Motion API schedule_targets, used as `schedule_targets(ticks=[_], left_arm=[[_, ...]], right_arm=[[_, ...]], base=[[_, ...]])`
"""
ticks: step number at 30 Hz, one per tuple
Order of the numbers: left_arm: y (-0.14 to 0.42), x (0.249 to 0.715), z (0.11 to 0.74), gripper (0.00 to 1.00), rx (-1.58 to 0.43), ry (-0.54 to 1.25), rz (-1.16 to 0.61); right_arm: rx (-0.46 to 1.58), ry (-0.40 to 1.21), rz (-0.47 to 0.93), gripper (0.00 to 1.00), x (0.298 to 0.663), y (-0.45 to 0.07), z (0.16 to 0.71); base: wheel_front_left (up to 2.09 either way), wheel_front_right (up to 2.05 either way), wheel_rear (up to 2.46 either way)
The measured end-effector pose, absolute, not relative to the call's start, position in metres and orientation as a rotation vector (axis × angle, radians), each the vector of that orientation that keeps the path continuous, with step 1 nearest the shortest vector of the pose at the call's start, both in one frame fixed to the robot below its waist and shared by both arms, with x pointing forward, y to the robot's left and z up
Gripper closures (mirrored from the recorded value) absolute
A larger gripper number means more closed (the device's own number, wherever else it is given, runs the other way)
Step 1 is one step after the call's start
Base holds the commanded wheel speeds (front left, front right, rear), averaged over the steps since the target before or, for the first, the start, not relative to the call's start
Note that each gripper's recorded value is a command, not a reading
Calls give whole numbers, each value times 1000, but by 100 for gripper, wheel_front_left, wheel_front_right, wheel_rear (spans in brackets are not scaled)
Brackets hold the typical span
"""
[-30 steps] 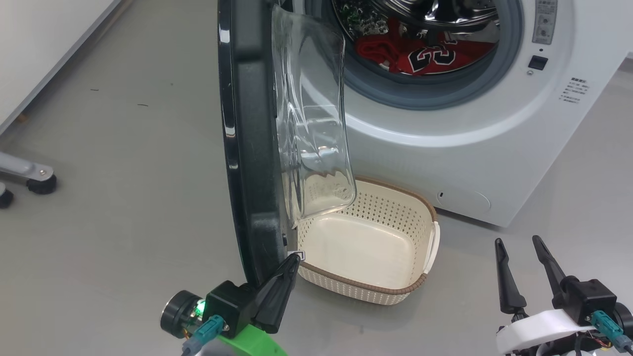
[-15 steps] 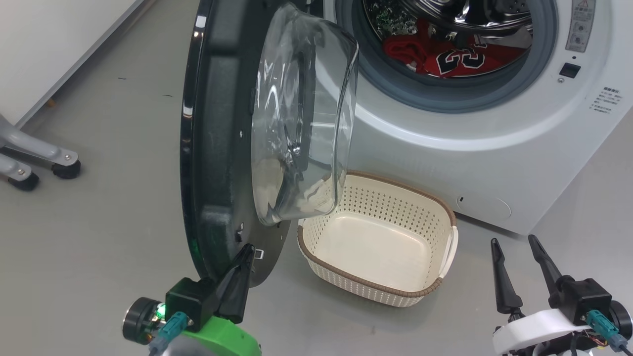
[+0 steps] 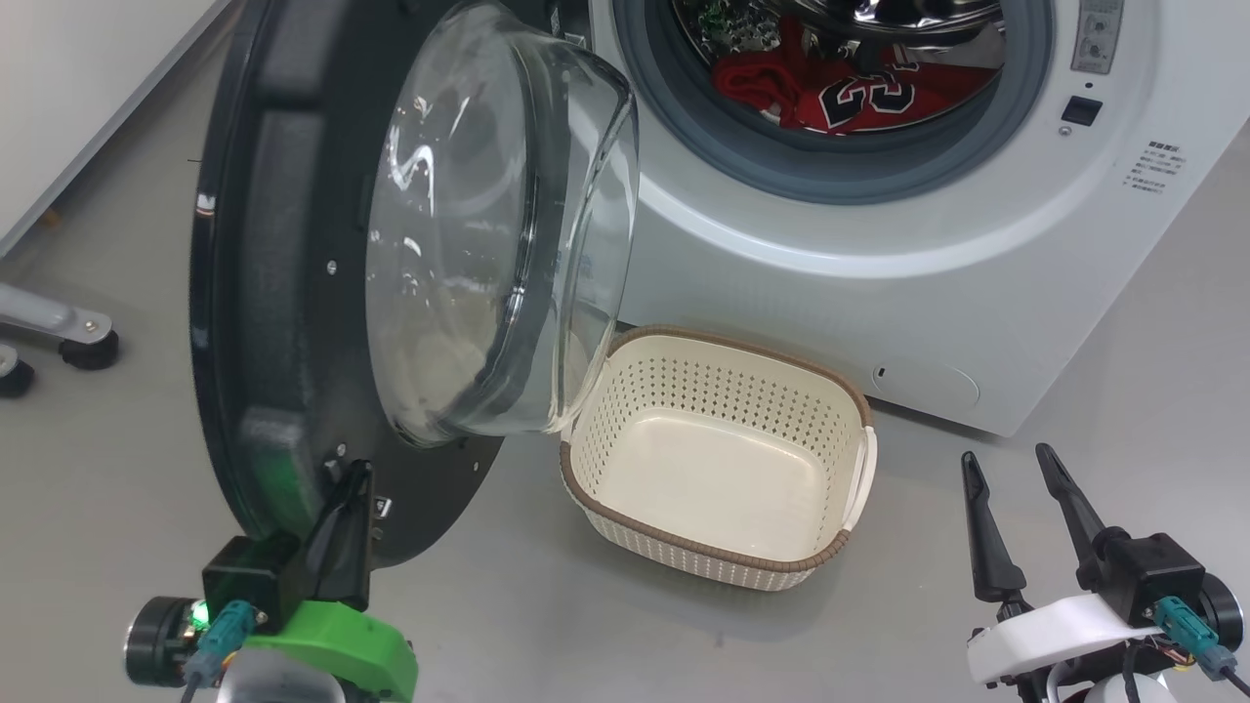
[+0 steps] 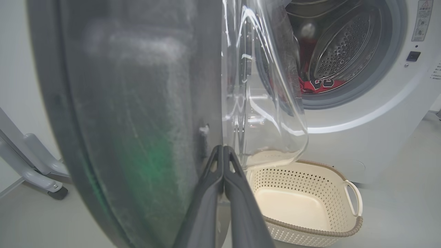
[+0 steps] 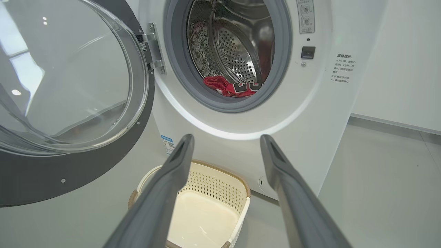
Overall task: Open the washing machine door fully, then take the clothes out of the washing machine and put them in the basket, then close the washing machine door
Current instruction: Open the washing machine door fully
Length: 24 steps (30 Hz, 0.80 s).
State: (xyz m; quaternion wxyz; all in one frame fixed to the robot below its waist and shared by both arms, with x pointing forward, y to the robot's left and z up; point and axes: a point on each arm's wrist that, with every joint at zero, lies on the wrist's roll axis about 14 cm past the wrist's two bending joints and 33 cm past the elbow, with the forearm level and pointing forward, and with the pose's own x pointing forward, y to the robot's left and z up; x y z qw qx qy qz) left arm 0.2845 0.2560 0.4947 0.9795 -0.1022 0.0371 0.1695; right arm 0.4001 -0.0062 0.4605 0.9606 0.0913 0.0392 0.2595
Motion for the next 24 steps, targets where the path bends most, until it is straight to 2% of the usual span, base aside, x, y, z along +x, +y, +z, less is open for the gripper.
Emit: schedule_targets(ticks=[24], left_arm=[[342,286,484,100,-144,84,556]], right_arm=[[187,90,483,0,403,-22,454]], base=[[0,0,0]])
